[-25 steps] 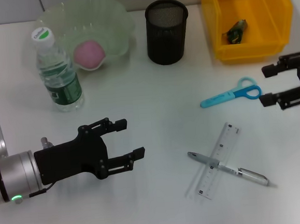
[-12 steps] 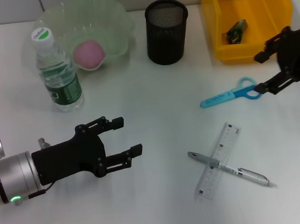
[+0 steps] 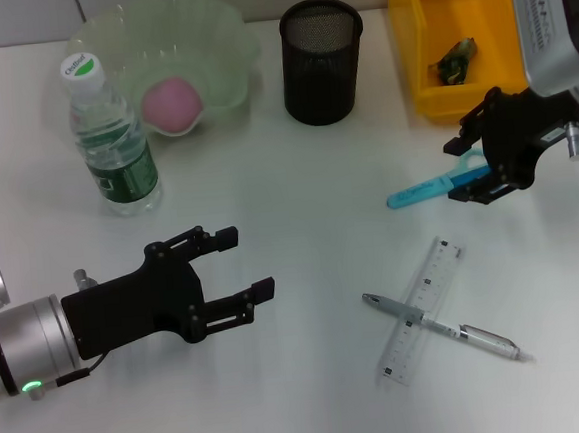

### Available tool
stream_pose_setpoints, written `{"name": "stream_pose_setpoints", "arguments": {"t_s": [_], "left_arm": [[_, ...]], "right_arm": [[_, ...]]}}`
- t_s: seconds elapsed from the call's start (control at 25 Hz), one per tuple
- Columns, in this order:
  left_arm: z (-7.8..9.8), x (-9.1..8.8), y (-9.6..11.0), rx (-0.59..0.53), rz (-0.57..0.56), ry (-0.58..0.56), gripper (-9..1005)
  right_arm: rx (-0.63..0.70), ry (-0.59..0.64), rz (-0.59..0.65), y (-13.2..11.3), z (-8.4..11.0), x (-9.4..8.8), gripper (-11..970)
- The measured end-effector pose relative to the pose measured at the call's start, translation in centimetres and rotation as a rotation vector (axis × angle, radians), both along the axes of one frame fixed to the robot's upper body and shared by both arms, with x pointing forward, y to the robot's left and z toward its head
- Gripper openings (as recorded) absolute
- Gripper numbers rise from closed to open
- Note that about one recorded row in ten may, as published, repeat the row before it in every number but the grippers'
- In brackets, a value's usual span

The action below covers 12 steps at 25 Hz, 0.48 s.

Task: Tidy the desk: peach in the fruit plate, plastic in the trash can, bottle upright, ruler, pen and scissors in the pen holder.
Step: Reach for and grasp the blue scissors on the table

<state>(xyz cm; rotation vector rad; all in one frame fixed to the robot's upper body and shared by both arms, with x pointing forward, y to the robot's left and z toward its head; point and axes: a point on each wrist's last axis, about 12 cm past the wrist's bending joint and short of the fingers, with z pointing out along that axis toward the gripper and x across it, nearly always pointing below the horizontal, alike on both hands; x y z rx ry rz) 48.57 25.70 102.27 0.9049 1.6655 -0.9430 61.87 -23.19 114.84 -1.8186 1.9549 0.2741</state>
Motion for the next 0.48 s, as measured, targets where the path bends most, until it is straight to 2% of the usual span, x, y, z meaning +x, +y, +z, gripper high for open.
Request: {"name": "stream_pose_setpoints", "arguments": {"t_s": [0.32, 0.48], "left_arm": [[-0.1, -0.2, 0.1, 0.0, 0.004, 0.005, 803], [-0.2, -0.3, 0.2, 0.0, 0.007, 0.007, 803]], "right_arm": [[0.003, -0.029, -0.004, -0.3, -2.0, 0.3, 579], [0.015, -0.041, -0.005, 0.0, -2.5, 0.4, 563]]}}
